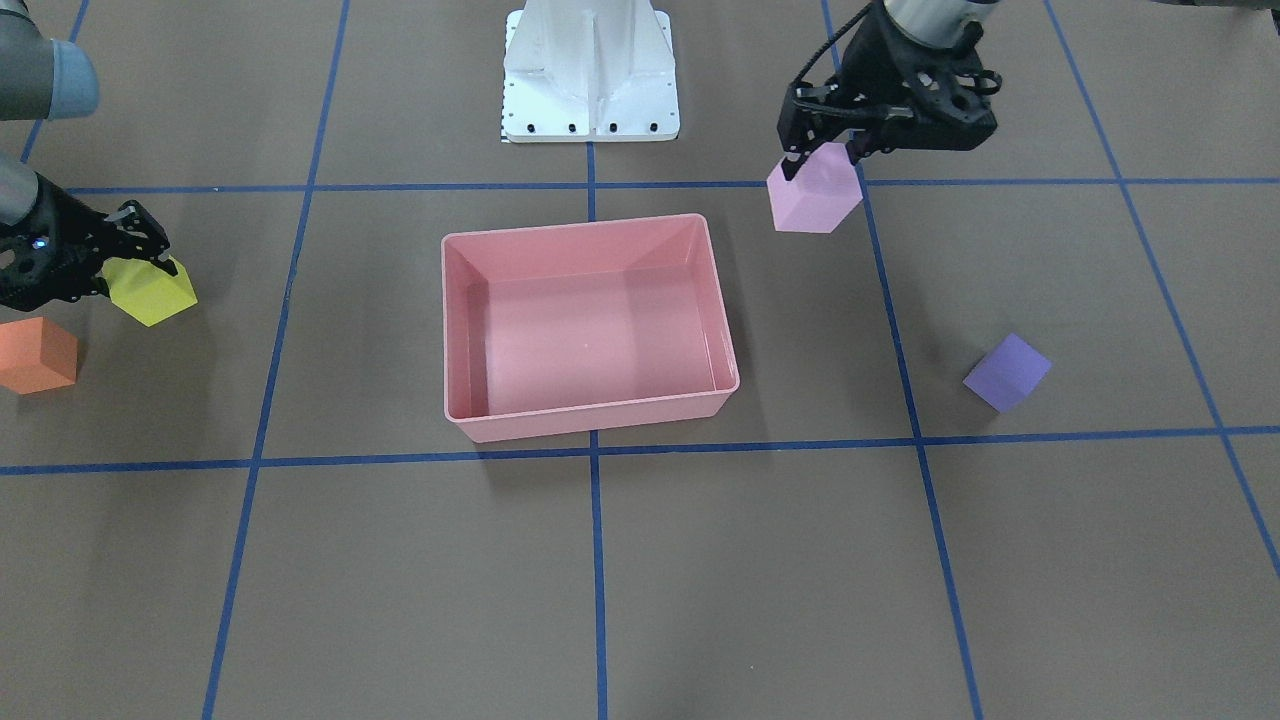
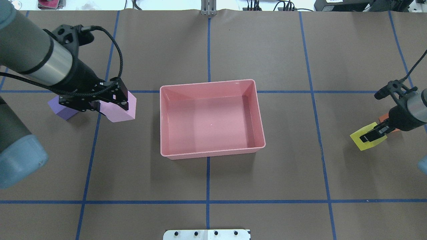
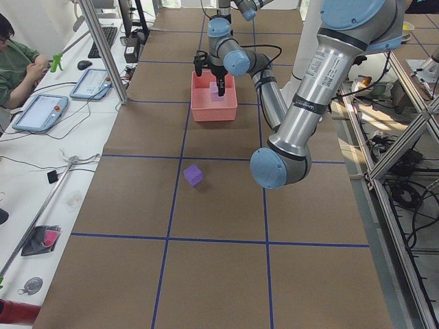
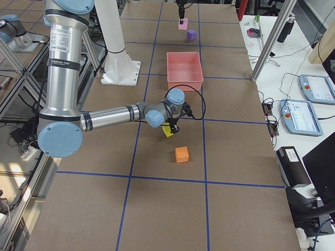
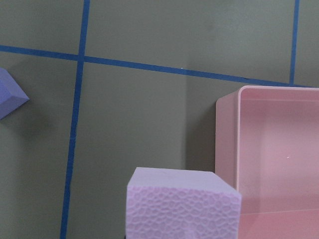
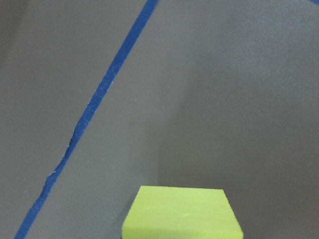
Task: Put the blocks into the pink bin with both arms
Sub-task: 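Drop pink cube into bin with left gripper while right lifts yellow cube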
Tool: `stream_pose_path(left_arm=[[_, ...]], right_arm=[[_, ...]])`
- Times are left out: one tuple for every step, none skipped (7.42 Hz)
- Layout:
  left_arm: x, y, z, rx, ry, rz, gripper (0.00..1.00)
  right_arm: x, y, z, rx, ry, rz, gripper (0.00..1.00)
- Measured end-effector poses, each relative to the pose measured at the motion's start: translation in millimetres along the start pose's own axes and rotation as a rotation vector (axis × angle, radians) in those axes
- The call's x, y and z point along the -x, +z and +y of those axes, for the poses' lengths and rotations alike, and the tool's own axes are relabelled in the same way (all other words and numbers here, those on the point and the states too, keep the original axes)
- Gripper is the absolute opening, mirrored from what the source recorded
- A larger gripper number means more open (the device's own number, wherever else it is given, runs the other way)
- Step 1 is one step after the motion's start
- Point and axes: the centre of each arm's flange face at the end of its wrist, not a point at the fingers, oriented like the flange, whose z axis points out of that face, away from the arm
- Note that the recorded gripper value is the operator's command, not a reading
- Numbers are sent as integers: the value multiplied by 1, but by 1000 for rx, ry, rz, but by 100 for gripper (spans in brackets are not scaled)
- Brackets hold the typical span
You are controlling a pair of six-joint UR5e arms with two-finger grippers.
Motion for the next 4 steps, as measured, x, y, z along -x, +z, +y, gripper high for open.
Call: stream_pose_path(left_arm=[[-41,20,12,-3,-20,1,0],[-81,41,18,-11,-33,-6,1],[-116,56,17,-18,-38,-15,89],[-145,69,12,-19,-43,-24,100]], right_arm=[[-7,-12,-3,-18,20,-9,0],[-13,-24,-10,-35,40,-9,0],[-19,-38,-16,-54,62,-15,0],[-25,-53,-20,-73,82,-30,0]])
